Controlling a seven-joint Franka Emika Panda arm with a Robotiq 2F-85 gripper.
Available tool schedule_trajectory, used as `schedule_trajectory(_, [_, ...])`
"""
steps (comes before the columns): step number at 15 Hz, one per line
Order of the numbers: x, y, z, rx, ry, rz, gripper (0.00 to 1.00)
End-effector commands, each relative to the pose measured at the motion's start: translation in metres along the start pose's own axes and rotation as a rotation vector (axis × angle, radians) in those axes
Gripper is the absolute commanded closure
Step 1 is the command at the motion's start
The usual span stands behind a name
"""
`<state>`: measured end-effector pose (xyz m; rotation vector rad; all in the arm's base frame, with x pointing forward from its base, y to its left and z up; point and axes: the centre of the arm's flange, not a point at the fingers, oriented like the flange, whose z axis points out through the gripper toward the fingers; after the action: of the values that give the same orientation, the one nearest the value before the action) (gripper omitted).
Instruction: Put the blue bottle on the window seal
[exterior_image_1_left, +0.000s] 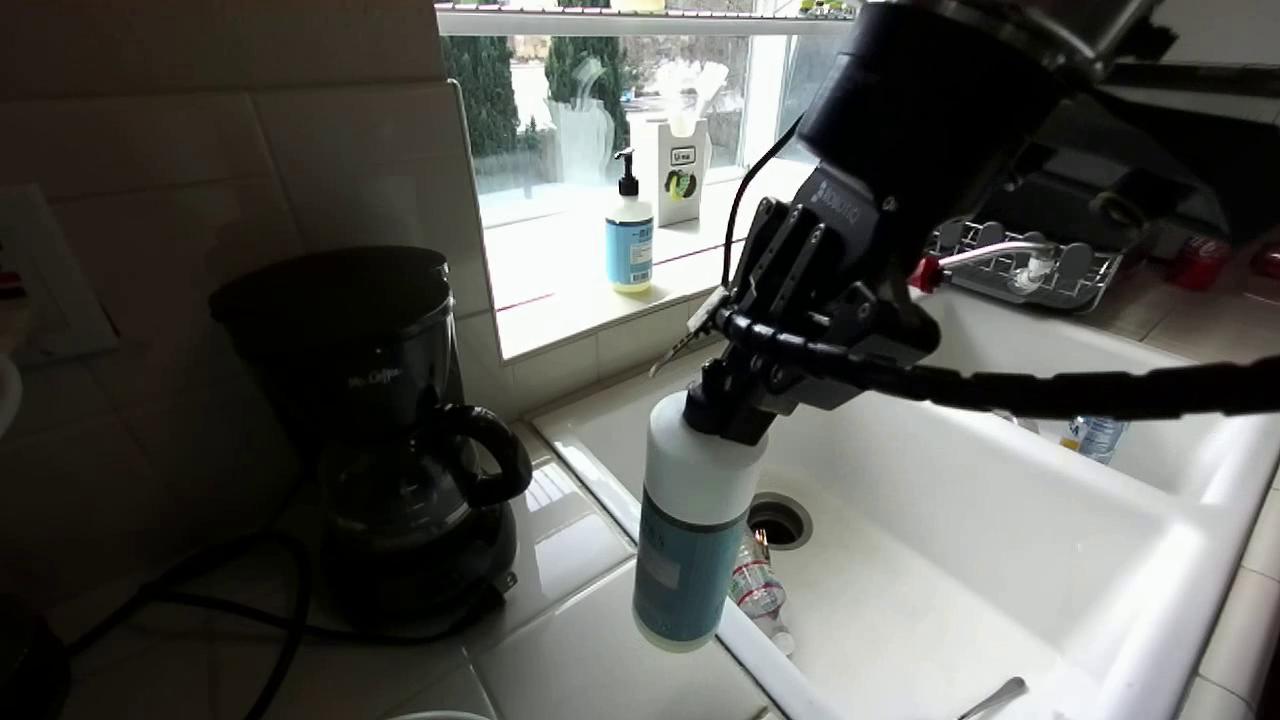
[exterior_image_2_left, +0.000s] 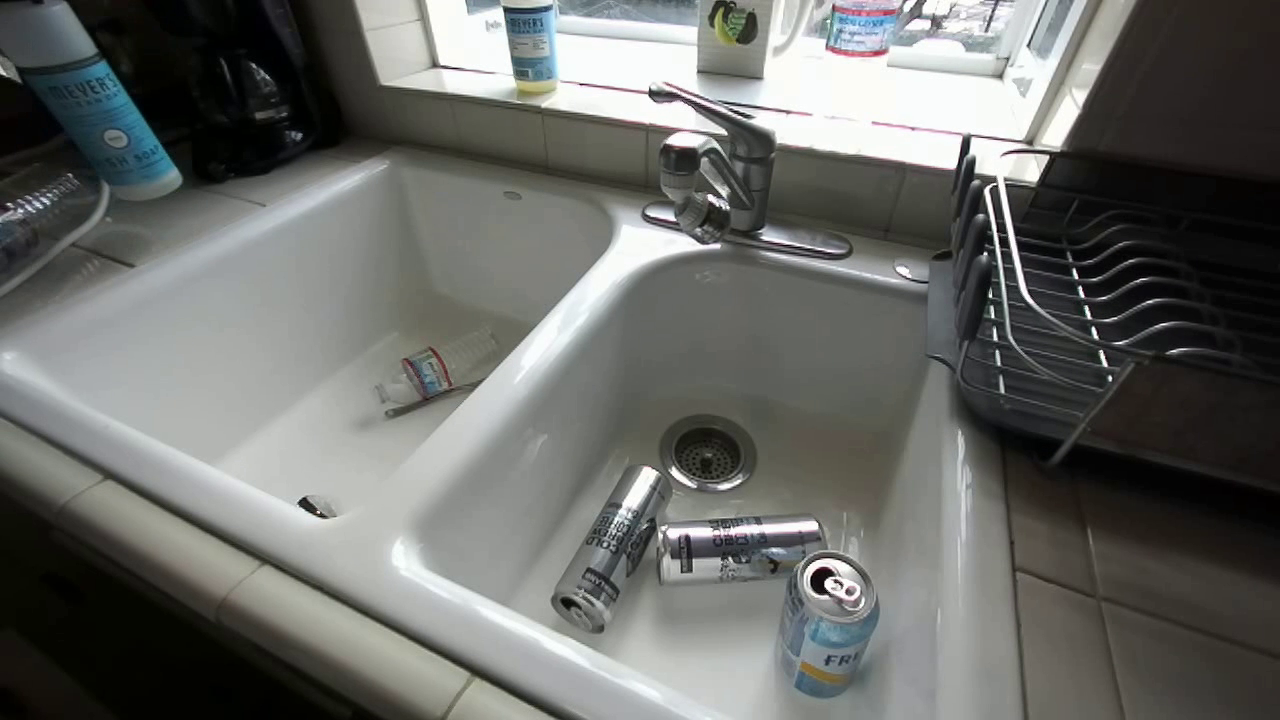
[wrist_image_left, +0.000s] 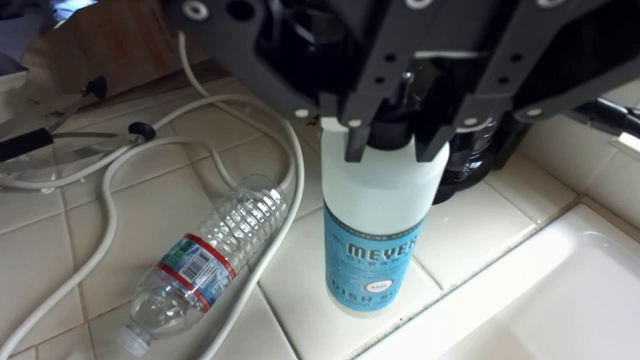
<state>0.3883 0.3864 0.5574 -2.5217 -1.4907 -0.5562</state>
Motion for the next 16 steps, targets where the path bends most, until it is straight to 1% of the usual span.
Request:
schedule_trajectory(1, [-0.03, 0.013, -0.03, -0.075, -0.02, 0.139, 0.93])
schedule_trajectory(4, [-0.051, 0.041, -0.056, -0.119, 0.016, 0.274, 0.93])
schedule_trajectory(8, [-0.076, 0.09, -0.089, -0.149, 0.048, 0.405, 0.93])
schedule_trajectory(11, [-0.095, 0.126, -0.102, -0.143, 0.052, 0.485, 0.92])
schedule_trajectory(13, [-0.104, 0.139, -0.105, -0.132, 0.051, 0.51, 0.93])
schedule_trajectory(14, [-0.096, 0.136, -0.099, -0.156, 0.058, 0.481, 0.7])
schedule_trajectory(16, [-0.103, 0.144, -0.101, -0.154, 0.055, 0.502, 0.7])
